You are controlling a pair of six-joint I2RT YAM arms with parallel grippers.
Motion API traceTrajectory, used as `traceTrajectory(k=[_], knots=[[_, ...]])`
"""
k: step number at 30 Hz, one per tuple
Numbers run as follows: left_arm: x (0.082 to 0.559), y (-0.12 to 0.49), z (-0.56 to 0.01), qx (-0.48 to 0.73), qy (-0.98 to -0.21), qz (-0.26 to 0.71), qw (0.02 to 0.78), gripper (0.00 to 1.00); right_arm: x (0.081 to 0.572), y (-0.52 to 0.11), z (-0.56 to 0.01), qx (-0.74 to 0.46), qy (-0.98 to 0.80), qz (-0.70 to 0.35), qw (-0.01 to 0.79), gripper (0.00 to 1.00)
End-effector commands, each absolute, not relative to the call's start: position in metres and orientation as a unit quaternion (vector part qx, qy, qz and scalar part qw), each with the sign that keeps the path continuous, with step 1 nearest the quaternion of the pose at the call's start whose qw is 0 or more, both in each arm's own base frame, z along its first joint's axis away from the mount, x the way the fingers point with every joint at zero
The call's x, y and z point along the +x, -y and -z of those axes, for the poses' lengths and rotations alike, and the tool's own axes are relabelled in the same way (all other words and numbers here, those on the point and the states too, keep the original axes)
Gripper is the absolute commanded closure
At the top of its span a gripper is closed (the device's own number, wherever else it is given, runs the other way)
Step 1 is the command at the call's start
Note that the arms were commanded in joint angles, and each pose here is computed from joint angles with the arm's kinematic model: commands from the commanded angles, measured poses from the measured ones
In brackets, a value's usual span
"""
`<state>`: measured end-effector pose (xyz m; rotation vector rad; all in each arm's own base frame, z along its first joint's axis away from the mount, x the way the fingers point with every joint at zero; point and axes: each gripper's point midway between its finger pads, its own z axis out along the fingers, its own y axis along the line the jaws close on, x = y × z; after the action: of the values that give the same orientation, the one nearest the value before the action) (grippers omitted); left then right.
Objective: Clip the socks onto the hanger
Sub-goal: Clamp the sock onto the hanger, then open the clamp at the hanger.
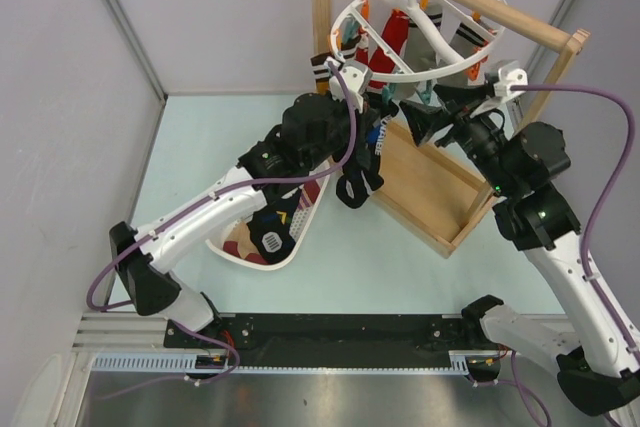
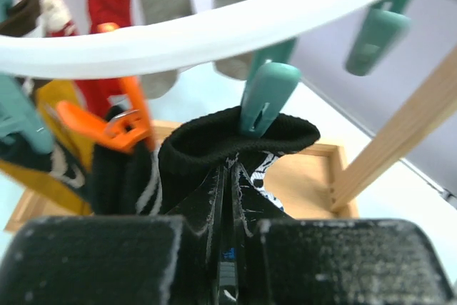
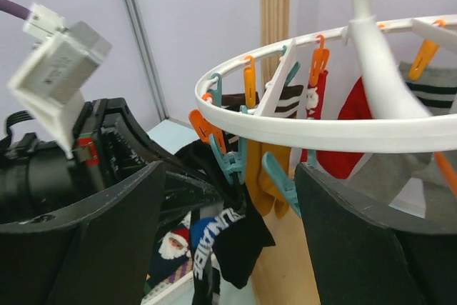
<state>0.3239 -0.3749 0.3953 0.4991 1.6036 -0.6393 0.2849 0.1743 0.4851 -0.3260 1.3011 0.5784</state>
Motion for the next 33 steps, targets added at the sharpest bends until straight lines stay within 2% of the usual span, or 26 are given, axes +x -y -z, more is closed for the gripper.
traceTrajectory(k=[1, 16, 23, 33], knots=[[0.328, 0.35, -0.423, 0.18, -0.681, 0.282, 0.651, 0.91, 0.27, -0.15, -0.506, -0.147, -0.575, -0.227, 0.773, 0.22], [0.332, 0.334, -0.424, 0.169, -0.682, 0.275, 0.656, 0.9, 0.303, -0.161, -0.488, -0.19, -0.585, -0.195, 0.764, 0.24], [0.333, 0.333, -0.424, 0.168, -0.682, 0.275, 0.657, 0.9, 0.317, -0.166, -0.487, -0.179, -0.585, -0.158, 0.775, 0.21], [0.333, 0.333, -0.423, 0.168, -0.684, 0.275, 0.655, 0.9, 0.328, -0.168, -0.495, -0.15, -0.574, -0.128, 0.795, 0.24]])
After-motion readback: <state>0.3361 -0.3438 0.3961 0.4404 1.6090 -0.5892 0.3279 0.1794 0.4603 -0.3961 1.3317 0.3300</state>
